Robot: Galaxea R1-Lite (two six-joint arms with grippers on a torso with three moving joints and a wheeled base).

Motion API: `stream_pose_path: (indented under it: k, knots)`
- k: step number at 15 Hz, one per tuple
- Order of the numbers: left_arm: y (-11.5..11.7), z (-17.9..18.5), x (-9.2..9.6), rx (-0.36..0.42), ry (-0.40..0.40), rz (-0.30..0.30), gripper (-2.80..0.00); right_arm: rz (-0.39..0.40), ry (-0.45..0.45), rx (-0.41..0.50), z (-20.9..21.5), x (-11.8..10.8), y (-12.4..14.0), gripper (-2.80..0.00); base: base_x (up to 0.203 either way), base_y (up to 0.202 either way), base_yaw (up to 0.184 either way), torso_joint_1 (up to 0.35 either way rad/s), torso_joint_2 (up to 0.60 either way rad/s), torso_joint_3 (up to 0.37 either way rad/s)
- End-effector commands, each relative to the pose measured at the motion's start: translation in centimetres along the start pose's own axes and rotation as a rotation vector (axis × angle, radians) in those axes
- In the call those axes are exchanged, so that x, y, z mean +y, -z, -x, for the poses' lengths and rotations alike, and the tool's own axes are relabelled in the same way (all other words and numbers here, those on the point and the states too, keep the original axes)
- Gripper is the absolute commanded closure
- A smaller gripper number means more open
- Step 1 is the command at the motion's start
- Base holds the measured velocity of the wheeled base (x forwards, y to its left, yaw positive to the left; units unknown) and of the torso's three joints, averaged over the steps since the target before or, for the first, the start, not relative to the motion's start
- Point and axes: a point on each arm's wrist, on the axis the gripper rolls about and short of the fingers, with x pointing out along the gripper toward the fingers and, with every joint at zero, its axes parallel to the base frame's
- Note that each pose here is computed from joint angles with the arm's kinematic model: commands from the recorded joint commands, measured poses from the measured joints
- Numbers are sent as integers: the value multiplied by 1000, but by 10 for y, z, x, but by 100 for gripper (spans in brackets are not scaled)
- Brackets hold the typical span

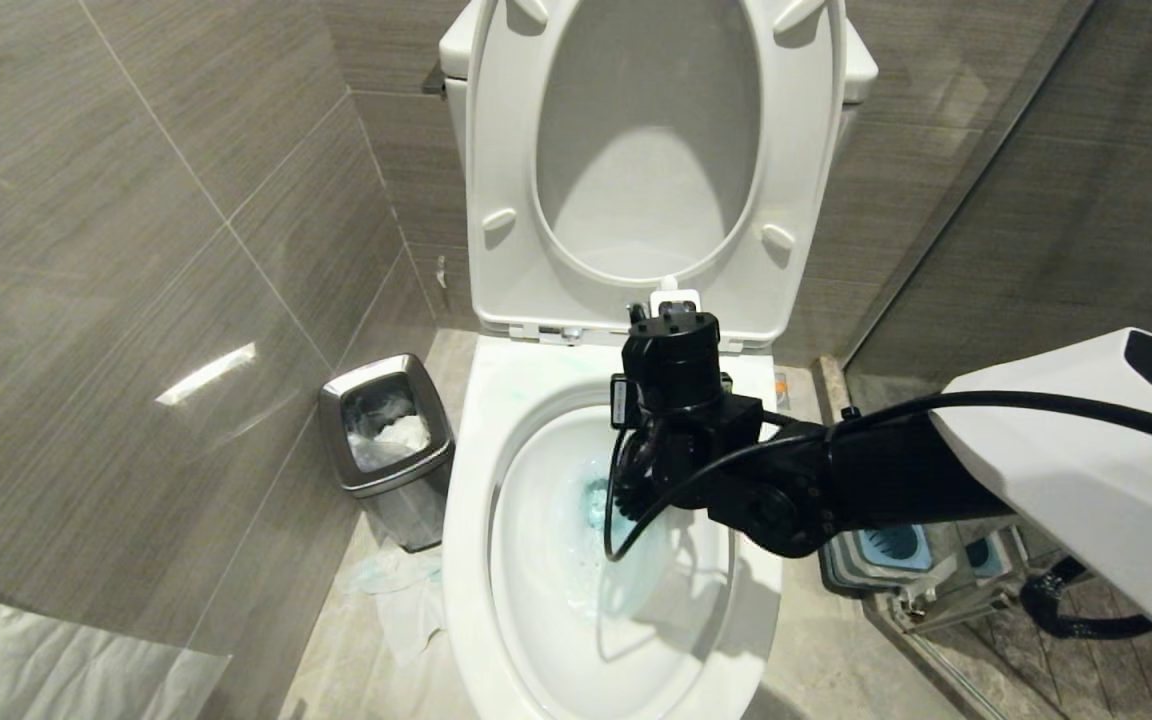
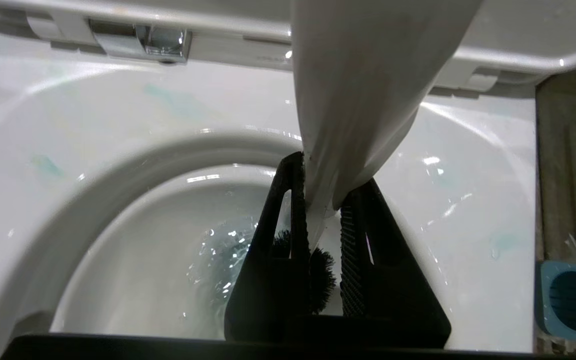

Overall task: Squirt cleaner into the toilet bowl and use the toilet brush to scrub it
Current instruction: Scrub the toilet bowl

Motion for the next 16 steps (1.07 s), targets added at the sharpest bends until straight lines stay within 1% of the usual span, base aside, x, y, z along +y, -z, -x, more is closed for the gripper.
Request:
stream_pose_path:
  k: [1,4,8,10,11,13,16]
  knots:
    - [-1,0,0,-3,-1,0,0,-19,2,-24,-14,10,0,0,0,0,0,0,0,0]
    - [0,0,0,-2,-1,0,0,-23,-31,-60,-13,28,-7,0,0,0,0,0,0,0]
    - [0,0,0,-2,-1,0,0,-25,-101,-72,-1,66,-6,0,0,0,0,0,0,0]
    - [0,0,0,-1,-1,0,0,-10,-150,-62,15,90,-2,0,0,0,0,0,0,0]
    - [0,0,0,0,-1,0,0,-2,-161,-58,24,99,0,0,0,0,0,0,0,0]
    - [0,0,0,-2,-1,0,0,-9,-165,-67,47,107,-8,0,0,0,0,0,0,0]
    - [0,0,0,-2,-1,0,0,7,-179,-53,82,101,-16,0,0,0,0,0,0,0]
